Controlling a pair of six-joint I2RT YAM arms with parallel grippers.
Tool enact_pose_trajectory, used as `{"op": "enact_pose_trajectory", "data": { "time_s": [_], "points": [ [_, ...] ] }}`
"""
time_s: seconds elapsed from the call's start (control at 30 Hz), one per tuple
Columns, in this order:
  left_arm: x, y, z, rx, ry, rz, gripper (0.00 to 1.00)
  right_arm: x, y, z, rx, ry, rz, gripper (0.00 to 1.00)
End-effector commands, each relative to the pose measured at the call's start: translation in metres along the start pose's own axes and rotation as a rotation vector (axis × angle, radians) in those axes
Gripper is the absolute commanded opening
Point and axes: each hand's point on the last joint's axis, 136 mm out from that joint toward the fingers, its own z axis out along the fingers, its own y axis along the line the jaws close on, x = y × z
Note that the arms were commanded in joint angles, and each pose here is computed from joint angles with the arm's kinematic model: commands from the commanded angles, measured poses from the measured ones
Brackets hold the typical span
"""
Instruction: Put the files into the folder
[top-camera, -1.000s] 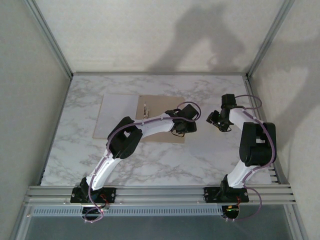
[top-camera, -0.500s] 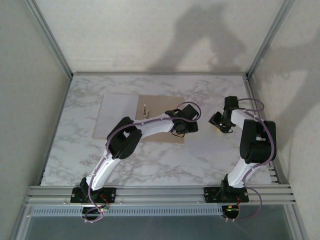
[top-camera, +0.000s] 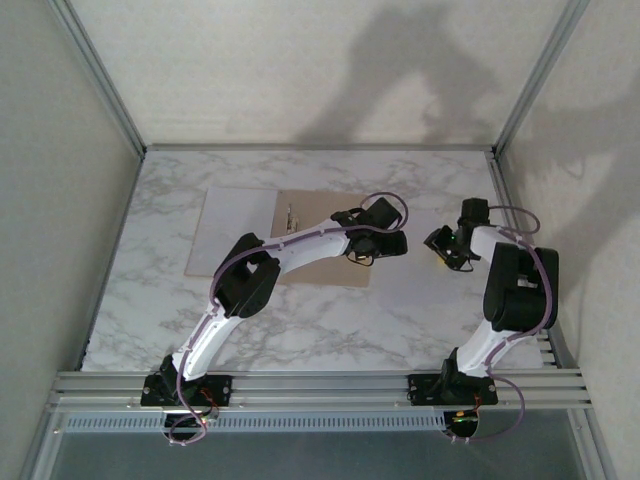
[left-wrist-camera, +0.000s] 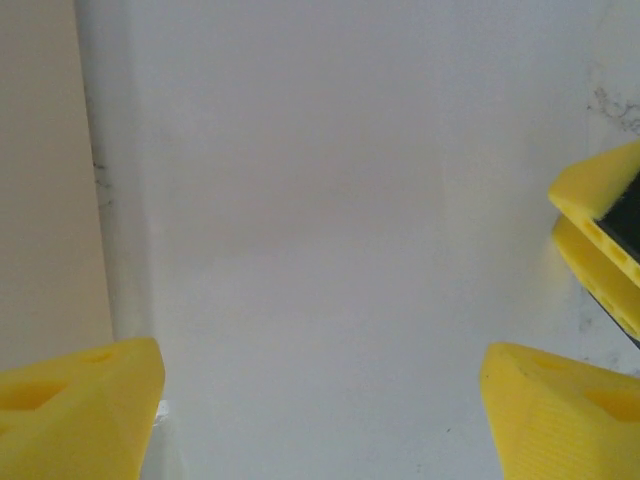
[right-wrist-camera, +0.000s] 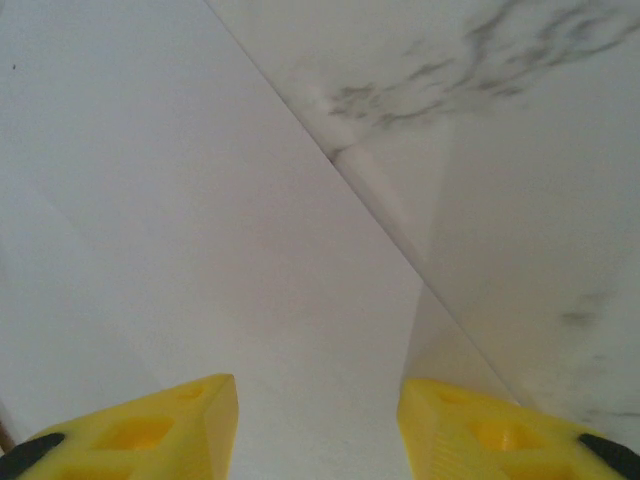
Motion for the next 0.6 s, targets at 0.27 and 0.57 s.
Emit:
{"op": "enact_pose_trajectory", "data": {
  "time_s": [0.27,0.57],
  "points": [
    [0.000,0.010,0.013,-0.061,0.022,0.029,0.68,0.014,-0.022,-0.010,-0.007,0.029,0.090,0.49],
    [0.012,0.013,0.017,-0.111,0.039,0.047,0.58,0.016,-0.009,-0.036,-0.044,0.016,0.061,0.55]
  ]
}}
